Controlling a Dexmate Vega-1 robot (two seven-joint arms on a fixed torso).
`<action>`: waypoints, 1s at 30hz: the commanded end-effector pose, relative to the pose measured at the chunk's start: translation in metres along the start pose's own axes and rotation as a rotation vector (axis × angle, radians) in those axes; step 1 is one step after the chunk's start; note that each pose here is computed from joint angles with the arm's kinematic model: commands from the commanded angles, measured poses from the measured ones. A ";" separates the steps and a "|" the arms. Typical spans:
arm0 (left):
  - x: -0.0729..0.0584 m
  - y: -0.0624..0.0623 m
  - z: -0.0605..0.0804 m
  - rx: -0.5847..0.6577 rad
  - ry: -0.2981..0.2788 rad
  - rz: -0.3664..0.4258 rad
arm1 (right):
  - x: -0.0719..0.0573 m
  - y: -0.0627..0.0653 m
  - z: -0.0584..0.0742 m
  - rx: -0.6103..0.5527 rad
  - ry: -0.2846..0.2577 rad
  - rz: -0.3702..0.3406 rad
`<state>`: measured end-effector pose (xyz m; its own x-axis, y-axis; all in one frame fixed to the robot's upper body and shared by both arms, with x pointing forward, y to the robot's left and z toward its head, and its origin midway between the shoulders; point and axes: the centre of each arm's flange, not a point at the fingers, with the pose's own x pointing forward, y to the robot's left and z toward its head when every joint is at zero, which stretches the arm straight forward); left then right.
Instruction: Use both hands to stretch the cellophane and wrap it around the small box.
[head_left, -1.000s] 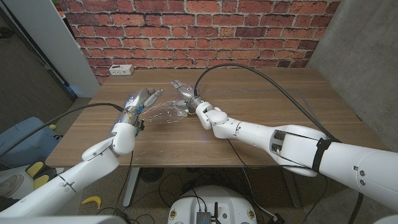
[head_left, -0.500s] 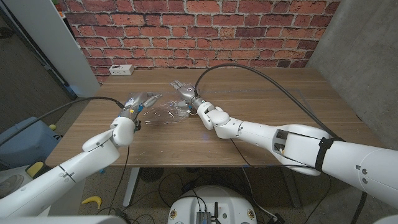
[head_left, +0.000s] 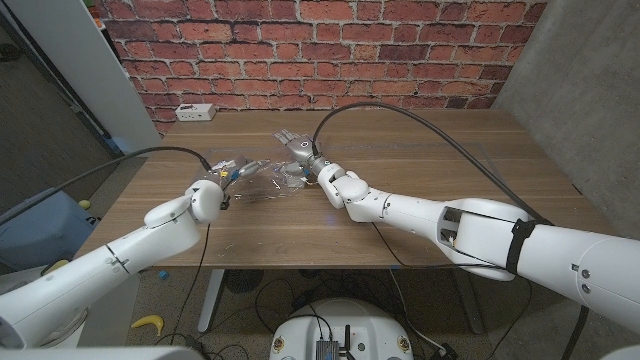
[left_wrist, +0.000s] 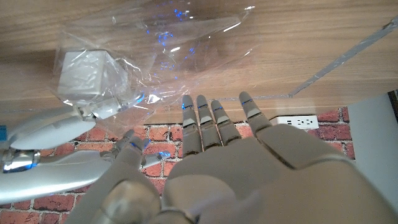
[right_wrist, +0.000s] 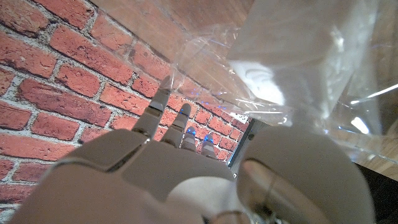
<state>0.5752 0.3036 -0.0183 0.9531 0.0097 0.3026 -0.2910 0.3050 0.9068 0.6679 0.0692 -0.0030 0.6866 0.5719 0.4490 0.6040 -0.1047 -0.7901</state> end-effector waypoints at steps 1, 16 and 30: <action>0.014 -0.008 0.002 0.083 0.048 -0.076 | 0.001 0.000 -0.002 -0.012 -0.008 0.006; 0.031 -0.022 0.018 0.230 0.086 -0.174 | 0.005 0.003 -0.011 0.011 0.009 0.019; 0.038 -0.025 0.027 0.261 0.067 -0.183 | 0.001 -0.005 -0.043 0.330 0.007 -0.038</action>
<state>0.6106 0.2767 -0.0229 0.9901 0.0449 0.1329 -0.1363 0.0845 0.9871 0.6781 0.0550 0.0078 0.6857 0.5692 0.4538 0.5594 -0.0131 -0.8288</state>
